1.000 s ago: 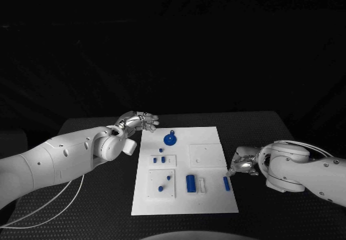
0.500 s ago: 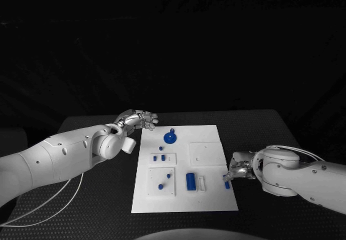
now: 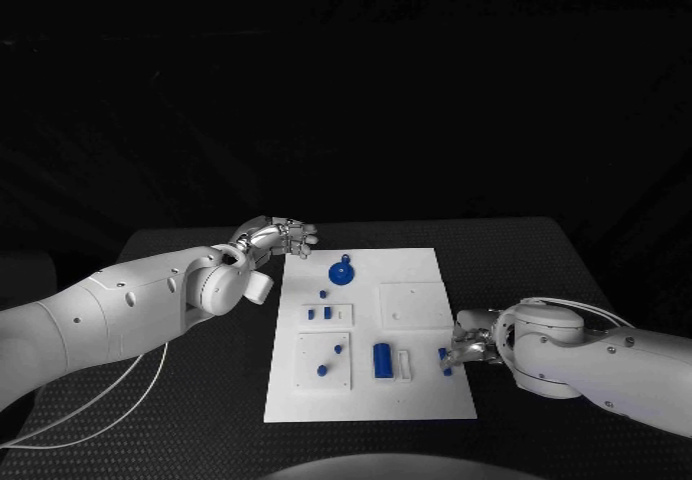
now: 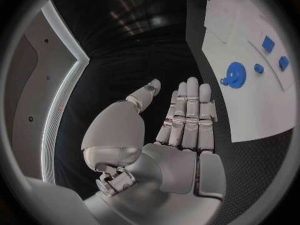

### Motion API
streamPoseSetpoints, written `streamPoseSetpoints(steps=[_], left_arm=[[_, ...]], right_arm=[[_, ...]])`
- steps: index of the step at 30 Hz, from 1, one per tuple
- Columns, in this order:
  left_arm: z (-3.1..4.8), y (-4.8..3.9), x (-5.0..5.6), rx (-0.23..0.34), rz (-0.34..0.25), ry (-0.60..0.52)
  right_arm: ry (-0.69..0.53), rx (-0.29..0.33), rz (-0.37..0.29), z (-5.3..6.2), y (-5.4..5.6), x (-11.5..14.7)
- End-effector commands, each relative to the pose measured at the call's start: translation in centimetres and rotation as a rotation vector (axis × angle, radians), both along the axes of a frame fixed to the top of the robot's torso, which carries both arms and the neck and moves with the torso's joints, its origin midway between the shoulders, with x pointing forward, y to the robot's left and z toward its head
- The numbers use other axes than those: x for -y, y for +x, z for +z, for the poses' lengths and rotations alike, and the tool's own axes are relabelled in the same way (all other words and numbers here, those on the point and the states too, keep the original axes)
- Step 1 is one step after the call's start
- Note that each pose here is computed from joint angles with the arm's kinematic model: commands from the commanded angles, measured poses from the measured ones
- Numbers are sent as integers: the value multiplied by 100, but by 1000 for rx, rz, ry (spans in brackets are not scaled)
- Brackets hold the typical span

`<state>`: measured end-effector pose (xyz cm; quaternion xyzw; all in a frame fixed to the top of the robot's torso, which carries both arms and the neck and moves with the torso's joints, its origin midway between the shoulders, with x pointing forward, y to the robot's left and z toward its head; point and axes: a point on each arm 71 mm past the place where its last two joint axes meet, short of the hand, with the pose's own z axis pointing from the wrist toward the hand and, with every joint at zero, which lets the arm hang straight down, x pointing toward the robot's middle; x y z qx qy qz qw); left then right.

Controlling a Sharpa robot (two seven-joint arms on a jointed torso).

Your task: Assemble the parts on the task board

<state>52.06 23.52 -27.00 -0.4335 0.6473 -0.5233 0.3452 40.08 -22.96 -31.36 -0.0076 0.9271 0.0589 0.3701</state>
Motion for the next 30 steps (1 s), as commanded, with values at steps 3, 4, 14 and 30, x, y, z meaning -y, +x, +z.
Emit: streamPoseSetpoints(steps=[3,4,14,30], left_arm=[[8,-6,19,1,-13,-14],[8,-6,19,1,-14,-14],[8,-9,21,0,-15,-15],[6,-11,30,-3,-19,-16]], right_arm=[[-65,41,62,-67,-11,-49],[-71,49,70,-77,-11,-61],[-96,108,136,-167,-24,-264],[-101,87,163,-201,-22,-356]])
